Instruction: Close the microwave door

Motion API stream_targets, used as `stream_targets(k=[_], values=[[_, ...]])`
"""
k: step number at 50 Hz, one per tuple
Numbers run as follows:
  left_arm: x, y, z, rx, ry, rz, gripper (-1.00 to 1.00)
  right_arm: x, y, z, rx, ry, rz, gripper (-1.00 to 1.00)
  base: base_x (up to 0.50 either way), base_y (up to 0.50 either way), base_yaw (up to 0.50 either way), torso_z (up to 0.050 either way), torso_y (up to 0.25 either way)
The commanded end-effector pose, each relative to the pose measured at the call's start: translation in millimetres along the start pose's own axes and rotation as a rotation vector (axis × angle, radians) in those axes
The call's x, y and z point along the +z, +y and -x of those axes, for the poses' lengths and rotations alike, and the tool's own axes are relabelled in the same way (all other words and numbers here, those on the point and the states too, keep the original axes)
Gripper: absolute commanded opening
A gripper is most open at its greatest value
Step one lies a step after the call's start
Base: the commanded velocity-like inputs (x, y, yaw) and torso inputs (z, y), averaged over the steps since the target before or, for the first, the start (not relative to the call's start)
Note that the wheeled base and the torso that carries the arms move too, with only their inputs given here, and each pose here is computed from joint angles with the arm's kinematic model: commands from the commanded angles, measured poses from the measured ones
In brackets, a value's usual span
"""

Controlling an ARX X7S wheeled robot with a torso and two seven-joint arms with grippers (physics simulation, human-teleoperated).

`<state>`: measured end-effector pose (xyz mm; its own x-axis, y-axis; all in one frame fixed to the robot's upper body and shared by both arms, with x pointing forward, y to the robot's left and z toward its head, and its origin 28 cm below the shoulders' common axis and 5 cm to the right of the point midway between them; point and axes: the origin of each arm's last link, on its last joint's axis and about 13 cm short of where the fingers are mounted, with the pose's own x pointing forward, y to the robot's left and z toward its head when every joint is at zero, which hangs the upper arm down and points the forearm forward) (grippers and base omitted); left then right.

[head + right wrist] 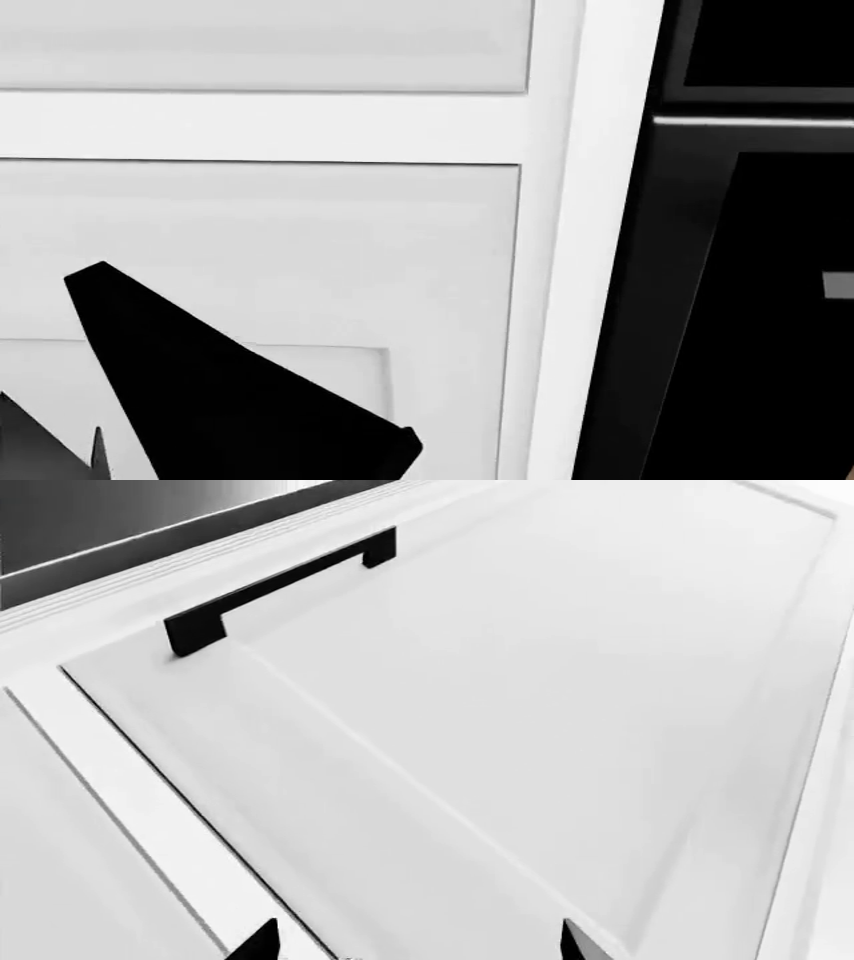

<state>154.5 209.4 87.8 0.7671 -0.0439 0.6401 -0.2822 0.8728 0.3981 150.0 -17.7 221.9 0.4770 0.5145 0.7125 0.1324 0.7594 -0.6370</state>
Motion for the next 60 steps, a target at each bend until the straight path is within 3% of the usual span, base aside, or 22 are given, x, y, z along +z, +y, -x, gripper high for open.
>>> stream_targets(k=[1,16,25,35,48,60], values=[[-2,-0.4,1,-0.001,-0.001,0.000,1.00,10,-17.1,-18,-0.043,-0.037,0.007,1.00,0.00,0.00,0.00,0.000,0.000],[2,-1.8,-3,-0.008,-0.001,0.002,1.00,15,-40.6,-39,-0.069,-0.029,0.047,1.00,0.00,0.00,0.00,0.000,0.000],[0,-1.2,-1,-0.007,-0.004,0.003,1.00,19,-47.0,-59,-0.026,-0.052,0.038,1.00,0.00,0.00,0.00,0.000,0.000],[-2,-1.9,0,-0.008,-0.006,0.004,1.00,22,-67.5,-81,-0.070,-0.070,0.028,1.00,0.00,0.00,0.00,0.000,0.000],[1,-3.8,-4,-0.015,-0.005,0.006,1.00,41,-111.0,-104,-0.133,-0.077,0.169,1.00,0.00,0.00,0.00,0.000,0.000],[3,-3.6,-5,-0.018,-0.011,0.008,1.00,46,-126.1,-111,-0.172,-0.068,0.185,1.00,0.00,0.00,0.00,0.000,0.000]])
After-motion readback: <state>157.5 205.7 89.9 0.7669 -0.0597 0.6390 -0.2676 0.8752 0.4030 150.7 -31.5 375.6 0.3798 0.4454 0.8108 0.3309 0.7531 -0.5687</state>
